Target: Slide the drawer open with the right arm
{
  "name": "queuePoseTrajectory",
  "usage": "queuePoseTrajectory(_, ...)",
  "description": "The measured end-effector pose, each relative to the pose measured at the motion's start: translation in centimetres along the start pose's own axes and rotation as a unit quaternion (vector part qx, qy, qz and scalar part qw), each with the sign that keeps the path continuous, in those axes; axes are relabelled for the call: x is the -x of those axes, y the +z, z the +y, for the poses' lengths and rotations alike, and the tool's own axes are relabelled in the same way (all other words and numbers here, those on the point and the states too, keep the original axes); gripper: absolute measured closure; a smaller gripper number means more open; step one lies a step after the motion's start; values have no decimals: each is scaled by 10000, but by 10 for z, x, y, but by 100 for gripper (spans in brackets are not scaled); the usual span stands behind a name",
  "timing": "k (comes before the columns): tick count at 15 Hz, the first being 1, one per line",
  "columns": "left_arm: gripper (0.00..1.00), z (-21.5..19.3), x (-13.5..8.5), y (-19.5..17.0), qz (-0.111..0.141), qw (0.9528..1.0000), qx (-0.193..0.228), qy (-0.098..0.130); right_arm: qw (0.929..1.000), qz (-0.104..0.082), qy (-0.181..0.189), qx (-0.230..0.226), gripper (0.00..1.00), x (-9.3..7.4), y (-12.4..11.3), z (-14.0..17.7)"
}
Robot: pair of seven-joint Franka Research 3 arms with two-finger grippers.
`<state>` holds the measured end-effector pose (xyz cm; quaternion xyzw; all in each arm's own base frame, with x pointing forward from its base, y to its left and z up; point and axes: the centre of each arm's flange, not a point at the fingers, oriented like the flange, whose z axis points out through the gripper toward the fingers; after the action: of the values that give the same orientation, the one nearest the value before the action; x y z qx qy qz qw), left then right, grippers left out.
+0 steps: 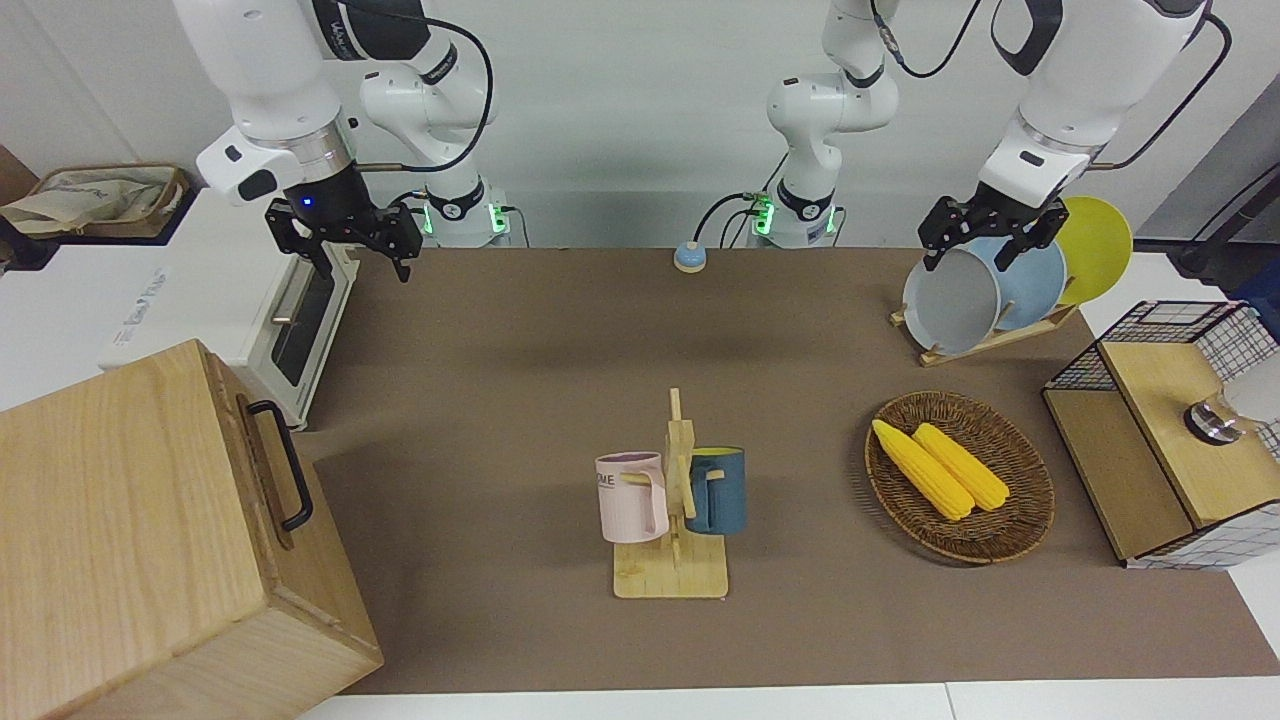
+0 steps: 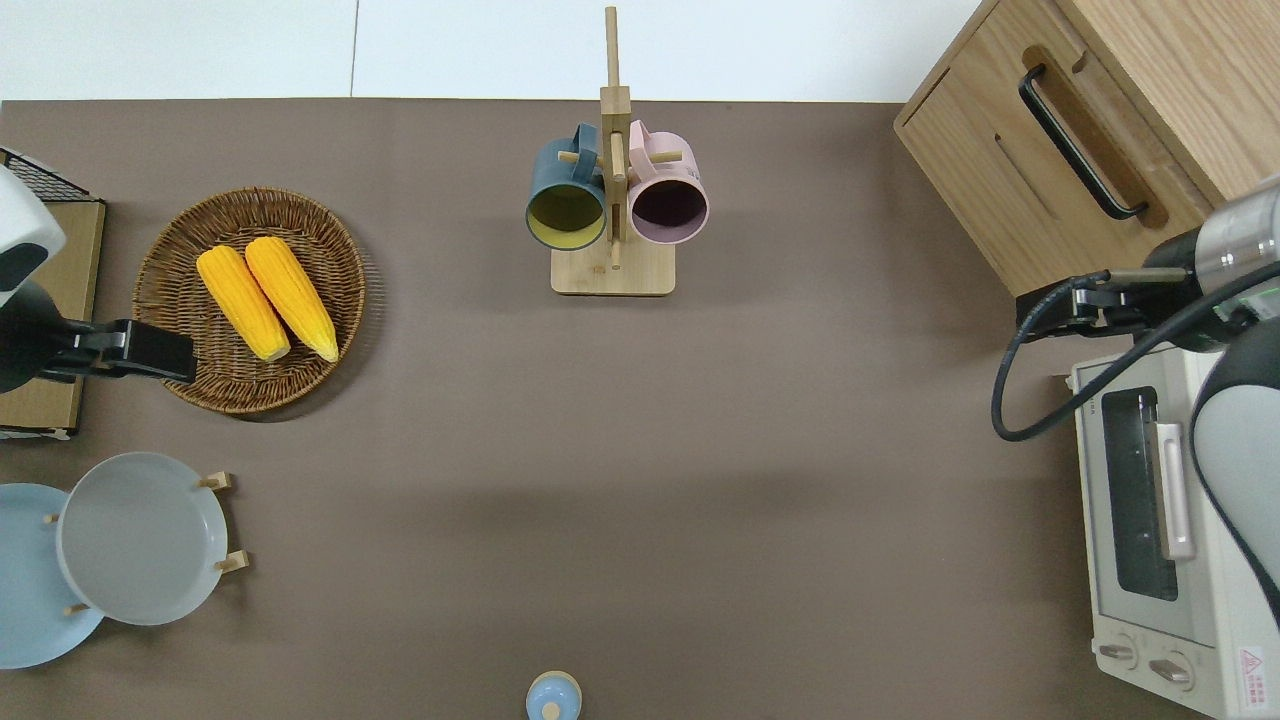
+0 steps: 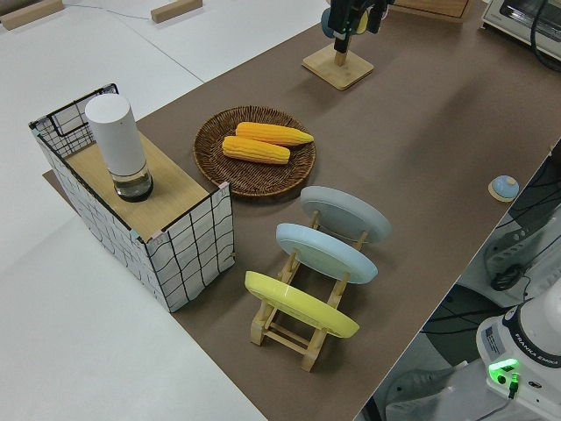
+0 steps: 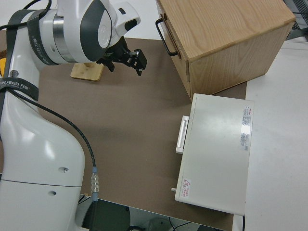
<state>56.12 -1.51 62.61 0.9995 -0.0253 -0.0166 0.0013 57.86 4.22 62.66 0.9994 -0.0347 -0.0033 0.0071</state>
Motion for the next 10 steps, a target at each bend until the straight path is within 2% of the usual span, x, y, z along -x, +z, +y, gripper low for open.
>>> queuePoseTrajectory(3,0,0,0,0,0,10000,0,0,9999,27,3,131,1,-4,1,2)
queuePoseTrajectory(6,0,0,0,0,0,10000,0,0,9969,101,-138,763,1,-8,4,-2)
queuePoseTrajectory(8,0,0,0,0,0,10000,0,0,9897,166,-370,1373,1,-10,9,-18)
queuePoseTrajectory(10,0,0,0,0,0,10000,0,0,9758,264,-664,2068,1,-13,16,-40)
